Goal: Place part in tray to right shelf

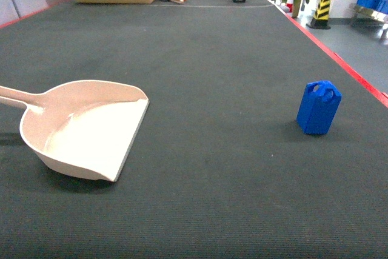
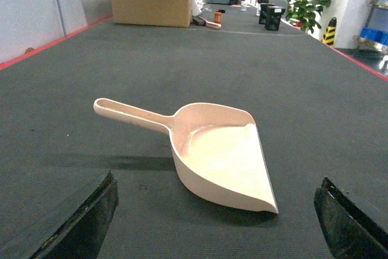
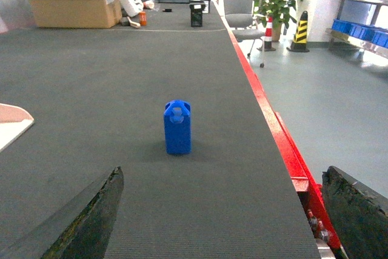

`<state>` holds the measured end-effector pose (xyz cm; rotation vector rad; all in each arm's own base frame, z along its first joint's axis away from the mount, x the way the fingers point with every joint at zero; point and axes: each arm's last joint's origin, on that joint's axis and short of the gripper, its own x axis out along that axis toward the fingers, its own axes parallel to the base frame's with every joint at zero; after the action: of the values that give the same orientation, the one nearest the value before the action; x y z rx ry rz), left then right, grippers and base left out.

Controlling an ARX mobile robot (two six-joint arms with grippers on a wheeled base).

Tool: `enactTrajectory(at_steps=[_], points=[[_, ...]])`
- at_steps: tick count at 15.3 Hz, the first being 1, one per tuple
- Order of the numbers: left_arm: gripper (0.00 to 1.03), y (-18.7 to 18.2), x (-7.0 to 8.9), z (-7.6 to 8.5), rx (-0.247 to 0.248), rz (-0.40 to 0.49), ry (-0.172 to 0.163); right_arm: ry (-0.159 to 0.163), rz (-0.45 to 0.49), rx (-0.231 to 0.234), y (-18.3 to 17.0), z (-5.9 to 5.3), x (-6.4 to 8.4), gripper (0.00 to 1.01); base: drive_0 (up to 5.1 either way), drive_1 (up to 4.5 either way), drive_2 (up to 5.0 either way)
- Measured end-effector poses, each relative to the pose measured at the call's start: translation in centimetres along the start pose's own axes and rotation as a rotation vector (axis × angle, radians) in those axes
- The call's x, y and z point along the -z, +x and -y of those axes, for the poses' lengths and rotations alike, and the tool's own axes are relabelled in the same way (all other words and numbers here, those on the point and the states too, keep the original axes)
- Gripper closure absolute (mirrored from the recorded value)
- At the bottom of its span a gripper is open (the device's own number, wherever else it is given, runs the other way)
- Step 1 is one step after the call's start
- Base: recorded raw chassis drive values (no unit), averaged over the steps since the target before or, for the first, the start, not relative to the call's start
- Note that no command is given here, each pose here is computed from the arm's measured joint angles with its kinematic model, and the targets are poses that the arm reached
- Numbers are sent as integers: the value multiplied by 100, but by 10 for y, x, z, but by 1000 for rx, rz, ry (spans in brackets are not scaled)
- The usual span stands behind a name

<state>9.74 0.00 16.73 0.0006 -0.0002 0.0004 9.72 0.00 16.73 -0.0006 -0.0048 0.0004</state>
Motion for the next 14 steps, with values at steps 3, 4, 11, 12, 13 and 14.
enactTrajectory(at_steps=[3,4,11,12,13,14], points=[[5,0,0,0,0,0,0,0,0,0,0,0,0,3,0,0,0],[5,0,0,0,0,0,0,0,0,0,0,0,0,3,0,0,0],[5,0,0,0,0,0,0,0,0,0,0,0,0,3,0,0,0],[5,0,0,0,0,0,0,0,0,0,0,0,0,3,0,0,0],[5,0,0,0,0,0,0,0,0,0,0,0,0,3,0,0,0],[5,0,0,0,0,0,0,0,0,0,0,0,0,3,0,0,0]])
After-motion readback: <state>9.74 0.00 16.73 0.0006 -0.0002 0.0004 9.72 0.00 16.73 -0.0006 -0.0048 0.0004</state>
